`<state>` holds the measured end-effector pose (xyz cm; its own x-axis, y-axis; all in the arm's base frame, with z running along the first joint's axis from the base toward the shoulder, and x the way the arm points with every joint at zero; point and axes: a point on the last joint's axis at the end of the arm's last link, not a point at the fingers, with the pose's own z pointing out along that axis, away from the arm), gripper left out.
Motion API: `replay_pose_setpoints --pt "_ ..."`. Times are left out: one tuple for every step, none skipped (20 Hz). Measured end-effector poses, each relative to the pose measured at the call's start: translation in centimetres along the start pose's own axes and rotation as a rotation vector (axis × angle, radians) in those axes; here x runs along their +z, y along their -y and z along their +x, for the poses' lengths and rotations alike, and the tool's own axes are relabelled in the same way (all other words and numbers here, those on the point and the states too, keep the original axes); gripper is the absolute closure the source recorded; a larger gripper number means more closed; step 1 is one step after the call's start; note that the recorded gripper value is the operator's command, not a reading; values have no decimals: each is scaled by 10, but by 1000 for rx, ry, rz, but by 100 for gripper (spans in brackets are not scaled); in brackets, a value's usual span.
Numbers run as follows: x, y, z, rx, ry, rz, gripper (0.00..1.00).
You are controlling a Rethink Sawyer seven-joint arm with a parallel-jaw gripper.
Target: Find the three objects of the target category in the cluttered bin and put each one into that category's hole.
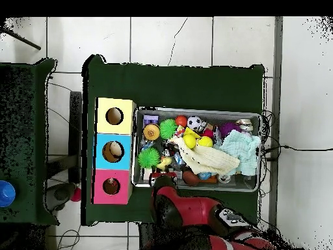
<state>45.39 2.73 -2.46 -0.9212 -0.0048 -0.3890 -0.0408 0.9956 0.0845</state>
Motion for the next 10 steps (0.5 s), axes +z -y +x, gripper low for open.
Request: replay_pose_setpoints --pt "0 0 0 -2 1 2 0" --pt "0 0 0 -4 2 3 0" --pt "0 0 0 -7 4 6 0" --pt "-1 1 1 -14 7 12 0" --pt "-1 2 1 -17 9 17 0" --pt "-1 2 1 -18 11 20 0" --pt "-1 3 1 -18 13 24 0" --pt "-1 4 1 -19 16 27 0" --pt "-1 5 2 -18 19 28 0" --pt "-1 6 2 -18 22 30 0"
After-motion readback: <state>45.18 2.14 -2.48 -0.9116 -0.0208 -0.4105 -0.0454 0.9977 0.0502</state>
